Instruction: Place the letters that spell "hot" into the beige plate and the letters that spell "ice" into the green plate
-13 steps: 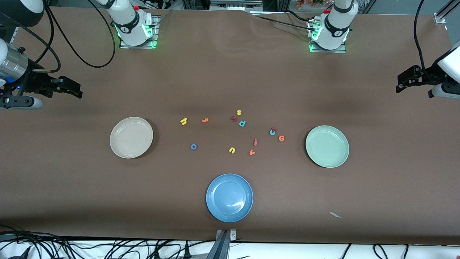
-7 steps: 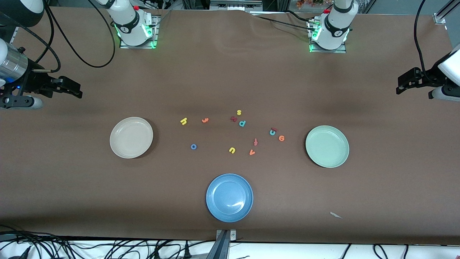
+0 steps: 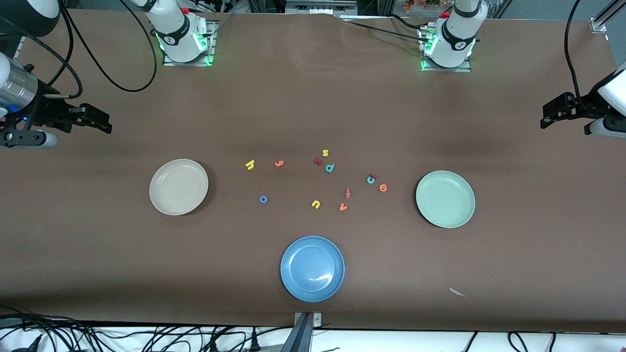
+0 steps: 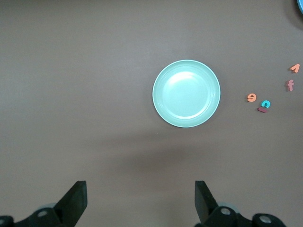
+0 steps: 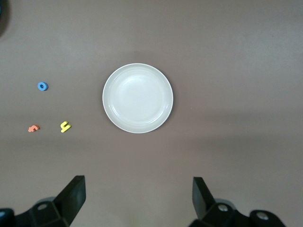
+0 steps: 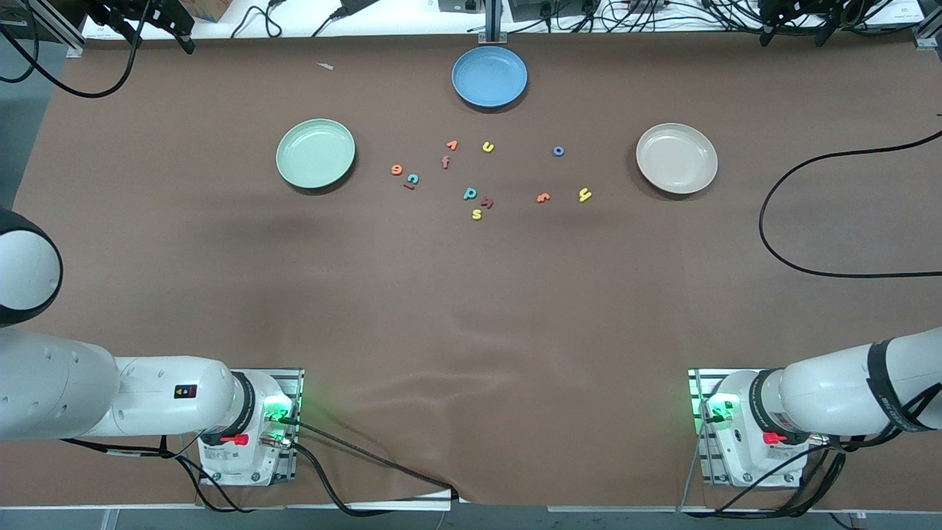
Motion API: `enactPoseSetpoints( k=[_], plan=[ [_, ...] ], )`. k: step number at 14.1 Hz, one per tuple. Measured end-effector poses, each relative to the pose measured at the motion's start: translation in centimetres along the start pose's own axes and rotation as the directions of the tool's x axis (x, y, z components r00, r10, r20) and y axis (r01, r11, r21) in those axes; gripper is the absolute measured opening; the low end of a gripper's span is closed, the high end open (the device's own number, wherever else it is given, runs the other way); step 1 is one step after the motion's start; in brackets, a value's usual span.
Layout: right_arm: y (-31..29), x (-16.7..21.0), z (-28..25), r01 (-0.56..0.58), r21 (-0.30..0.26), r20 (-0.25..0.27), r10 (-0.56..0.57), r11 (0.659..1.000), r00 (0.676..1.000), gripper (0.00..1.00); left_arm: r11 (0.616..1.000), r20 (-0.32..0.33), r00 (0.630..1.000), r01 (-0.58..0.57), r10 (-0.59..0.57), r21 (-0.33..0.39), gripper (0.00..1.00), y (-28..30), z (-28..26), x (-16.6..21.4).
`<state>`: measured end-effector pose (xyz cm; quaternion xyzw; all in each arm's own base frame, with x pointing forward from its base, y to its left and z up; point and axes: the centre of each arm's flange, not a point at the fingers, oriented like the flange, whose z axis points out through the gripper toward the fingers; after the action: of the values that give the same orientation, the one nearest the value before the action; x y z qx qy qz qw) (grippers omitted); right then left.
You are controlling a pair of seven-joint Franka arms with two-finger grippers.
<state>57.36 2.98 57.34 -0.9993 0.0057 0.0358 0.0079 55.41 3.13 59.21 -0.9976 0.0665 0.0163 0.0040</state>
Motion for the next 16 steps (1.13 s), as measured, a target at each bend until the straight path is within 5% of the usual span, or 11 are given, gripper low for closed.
enactPoseSetpoints(
  k=[16],
  plan=[
    [0.0,0.44,0.16,0.0,0.001,-0.017,0.0,1.0,1.0,1.0,1.0,0.002,1.0,0.004,-0.004,-0.001,1.0,-0.2,0.12,0.01]
  ],
)
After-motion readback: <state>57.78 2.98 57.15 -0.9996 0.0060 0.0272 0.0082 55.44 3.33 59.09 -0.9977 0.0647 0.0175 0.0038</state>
